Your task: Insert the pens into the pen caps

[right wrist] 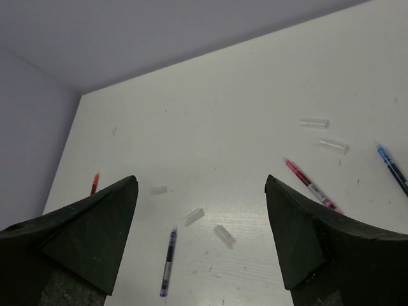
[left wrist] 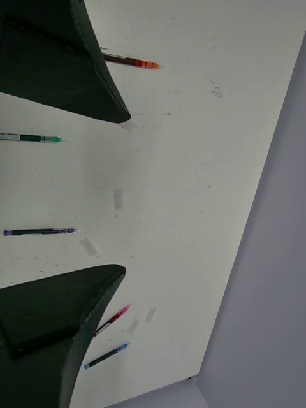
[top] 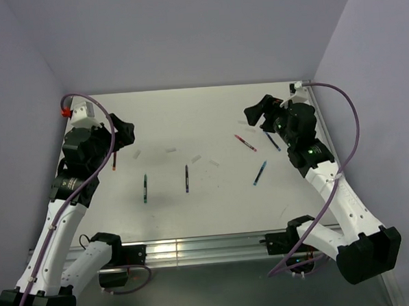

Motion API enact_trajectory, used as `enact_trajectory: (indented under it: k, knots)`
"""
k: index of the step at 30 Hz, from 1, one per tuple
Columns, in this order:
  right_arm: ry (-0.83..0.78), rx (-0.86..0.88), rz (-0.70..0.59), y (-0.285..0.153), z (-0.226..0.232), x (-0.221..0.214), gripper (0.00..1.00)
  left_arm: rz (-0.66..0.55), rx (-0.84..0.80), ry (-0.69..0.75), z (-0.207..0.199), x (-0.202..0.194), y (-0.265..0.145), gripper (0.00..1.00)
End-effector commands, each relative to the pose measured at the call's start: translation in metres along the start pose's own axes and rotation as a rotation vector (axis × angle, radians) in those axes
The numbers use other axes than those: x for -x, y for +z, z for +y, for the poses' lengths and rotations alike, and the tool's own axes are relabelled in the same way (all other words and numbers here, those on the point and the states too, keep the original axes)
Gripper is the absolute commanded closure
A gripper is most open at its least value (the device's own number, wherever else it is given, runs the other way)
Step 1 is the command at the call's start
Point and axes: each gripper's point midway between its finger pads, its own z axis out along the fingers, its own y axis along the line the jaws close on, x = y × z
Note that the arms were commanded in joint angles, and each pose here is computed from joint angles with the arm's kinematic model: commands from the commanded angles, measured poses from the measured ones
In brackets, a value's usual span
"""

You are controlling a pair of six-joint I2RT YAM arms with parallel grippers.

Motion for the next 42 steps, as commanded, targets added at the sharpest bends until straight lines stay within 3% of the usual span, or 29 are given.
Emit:
enact_trajectory:
  k: [1,4,11,21,26,42]
  knots:
    - [-0.037,-0.076,0.085,0.008,-0.017,-0.031,0.12,0.002,-0.038,-0.011,-0.009,0.004,0.003,0.01]
    - [-0.045,-0.092,0.175,0.013,-0.019,-0.065,0.21,0.015,-0.037,-0.008,-0.008,0.000,0.005,0.01]
    - [-0.100,-0.091,0.361,0.023,-0.004,-0.150,0.29,0.068,-0.064,-0.012,-0.012,-0.013,0.014,0.00]
    - [-0.182,-0.083,0.564,0.067,0.070,-0.254,0.50,0.106,0.009,-0.021,0.000,-0.021,0.023,0.00]
    - [-0.235,-0.117,0.583,0.083,0.099,-0.279,0.52,0.107,0.002,-0.039,0.001,-0.020,0.024,0.01]
    - [-0.336,-0.251,0.676,0.092,0.075,-0.338,0.59,0.097,0.005,-0.055,0.005,-0.016,0.024,0.00]
